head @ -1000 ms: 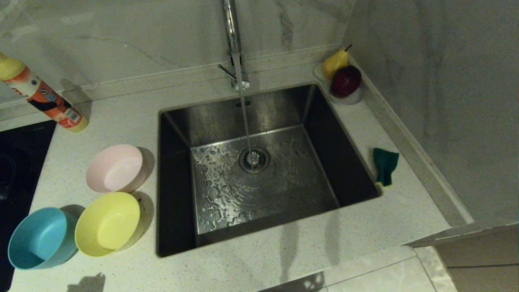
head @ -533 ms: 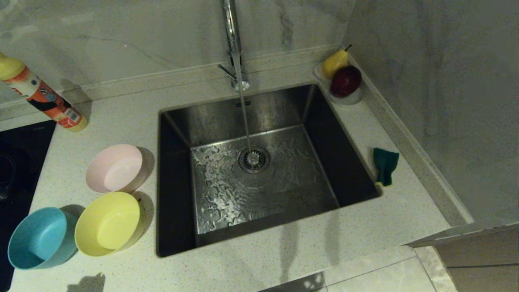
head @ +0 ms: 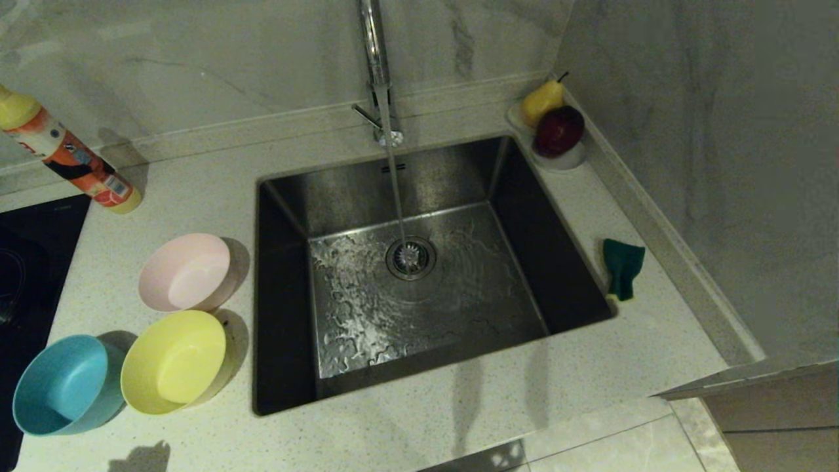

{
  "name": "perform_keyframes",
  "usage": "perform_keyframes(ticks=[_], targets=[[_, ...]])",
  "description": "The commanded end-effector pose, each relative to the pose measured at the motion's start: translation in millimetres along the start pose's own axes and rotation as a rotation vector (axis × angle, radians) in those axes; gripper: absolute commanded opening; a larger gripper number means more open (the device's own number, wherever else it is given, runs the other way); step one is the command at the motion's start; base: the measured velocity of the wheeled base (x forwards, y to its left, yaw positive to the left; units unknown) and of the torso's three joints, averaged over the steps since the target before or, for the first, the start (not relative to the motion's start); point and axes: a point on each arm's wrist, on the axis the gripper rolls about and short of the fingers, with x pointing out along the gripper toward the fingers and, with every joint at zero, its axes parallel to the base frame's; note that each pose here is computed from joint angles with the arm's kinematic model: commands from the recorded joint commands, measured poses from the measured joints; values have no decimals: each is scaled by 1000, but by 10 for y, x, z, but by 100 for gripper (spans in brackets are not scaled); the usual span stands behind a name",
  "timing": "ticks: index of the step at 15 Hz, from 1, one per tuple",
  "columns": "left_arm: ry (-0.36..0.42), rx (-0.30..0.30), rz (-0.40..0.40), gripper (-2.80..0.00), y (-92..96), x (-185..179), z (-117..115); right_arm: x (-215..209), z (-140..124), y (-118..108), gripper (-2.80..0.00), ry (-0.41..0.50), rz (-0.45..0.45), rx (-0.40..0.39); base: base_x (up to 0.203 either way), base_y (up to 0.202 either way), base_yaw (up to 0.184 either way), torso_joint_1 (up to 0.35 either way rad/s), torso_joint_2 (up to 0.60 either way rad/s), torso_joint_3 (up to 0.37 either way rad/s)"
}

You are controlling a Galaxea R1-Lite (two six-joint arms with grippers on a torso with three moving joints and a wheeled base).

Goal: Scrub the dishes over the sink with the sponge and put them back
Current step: Pick up a bowl and the sponge

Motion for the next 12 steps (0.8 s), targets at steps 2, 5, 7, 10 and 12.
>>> perform_keyframes(ticks=[2,5,7,10,12], targets=[[43,0,0,-280,-1,22,-114,-43,564,-37,-280,-70,39,-13,0,0,0,0,0,0],[43,0,0,-280,-1,22,-114,123,782,-27,-280,54,163,-62,0,0,0,0,0,0],[43,0,0,-280,-1,22,-114,291,883,-26,-280,147,230,-60,0,0,0,0,0,0],[43,0,0,-280,-1,22,-114,681,1073,-39,-280,278,277,-44,0,0,0,0,0,0],[42,0,0,-280,-1,22,-114,946,1212,-49,-280,333,294,-37,0,0,0,0,0,0]])
